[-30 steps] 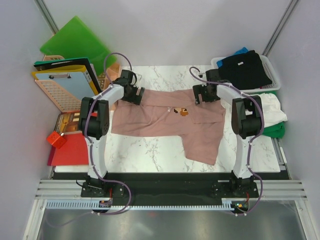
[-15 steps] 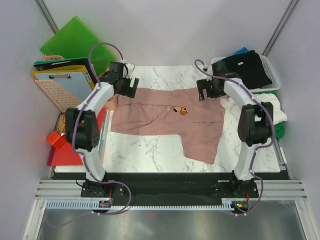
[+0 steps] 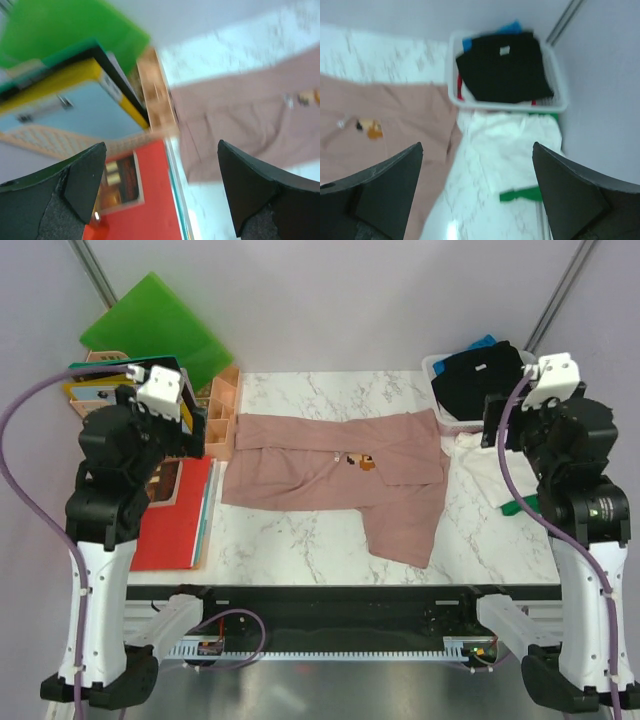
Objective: Fold and stack the t-shirts
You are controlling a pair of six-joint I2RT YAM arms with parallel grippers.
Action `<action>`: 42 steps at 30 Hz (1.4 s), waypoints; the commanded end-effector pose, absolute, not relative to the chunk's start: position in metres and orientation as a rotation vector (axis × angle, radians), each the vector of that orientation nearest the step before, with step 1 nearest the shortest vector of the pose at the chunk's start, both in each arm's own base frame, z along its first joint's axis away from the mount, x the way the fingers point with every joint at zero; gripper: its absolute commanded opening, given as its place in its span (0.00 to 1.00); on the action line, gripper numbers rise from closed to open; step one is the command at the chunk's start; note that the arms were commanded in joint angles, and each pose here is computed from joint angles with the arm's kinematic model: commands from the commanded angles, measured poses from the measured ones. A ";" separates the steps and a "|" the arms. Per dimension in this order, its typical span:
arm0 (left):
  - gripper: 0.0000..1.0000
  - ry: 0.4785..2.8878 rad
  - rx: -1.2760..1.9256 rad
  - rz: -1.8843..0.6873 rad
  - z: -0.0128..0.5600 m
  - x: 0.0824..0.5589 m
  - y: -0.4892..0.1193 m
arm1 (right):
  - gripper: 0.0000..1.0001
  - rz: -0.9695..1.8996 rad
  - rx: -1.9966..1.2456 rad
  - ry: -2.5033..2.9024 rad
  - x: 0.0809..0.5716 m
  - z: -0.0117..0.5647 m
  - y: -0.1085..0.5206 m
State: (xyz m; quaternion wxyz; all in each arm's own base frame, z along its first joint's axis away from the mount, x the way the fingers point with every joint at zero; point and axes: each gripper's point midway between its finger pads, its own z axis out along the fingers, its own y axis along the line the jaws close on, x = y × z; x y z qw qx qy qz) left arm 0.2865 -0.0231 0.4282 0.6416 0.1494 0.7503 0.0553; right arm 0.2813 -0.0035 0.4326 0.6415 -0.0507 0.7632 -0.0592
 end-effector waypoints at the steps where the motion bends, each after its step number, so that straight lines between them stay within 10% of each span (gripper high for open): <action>1: 1.00 2.115 0.456 0.025 0.305 0.237 -0.023 | 0.98 -0.222 -0.206 2.229 0.263 0.304 -0.016; 11: 1.00 1.979 0.429 -0.021 0.298 0.229 -0.029 | 0.98 -0.064 -0.173 2.080 0.240 0.333 -0.007; 29: 1.00 2.067 0.432 -0.167 0.235 0.271 -0.042 | 0.93 0.326 -0.723 2.669 0.230 0.173 0.028; 42: 1.00 2.075 0.339 0.001 0.223 0.331 -0.009 | 0.84 -0.095 -1.337 2.443 0.216 0.105 0.096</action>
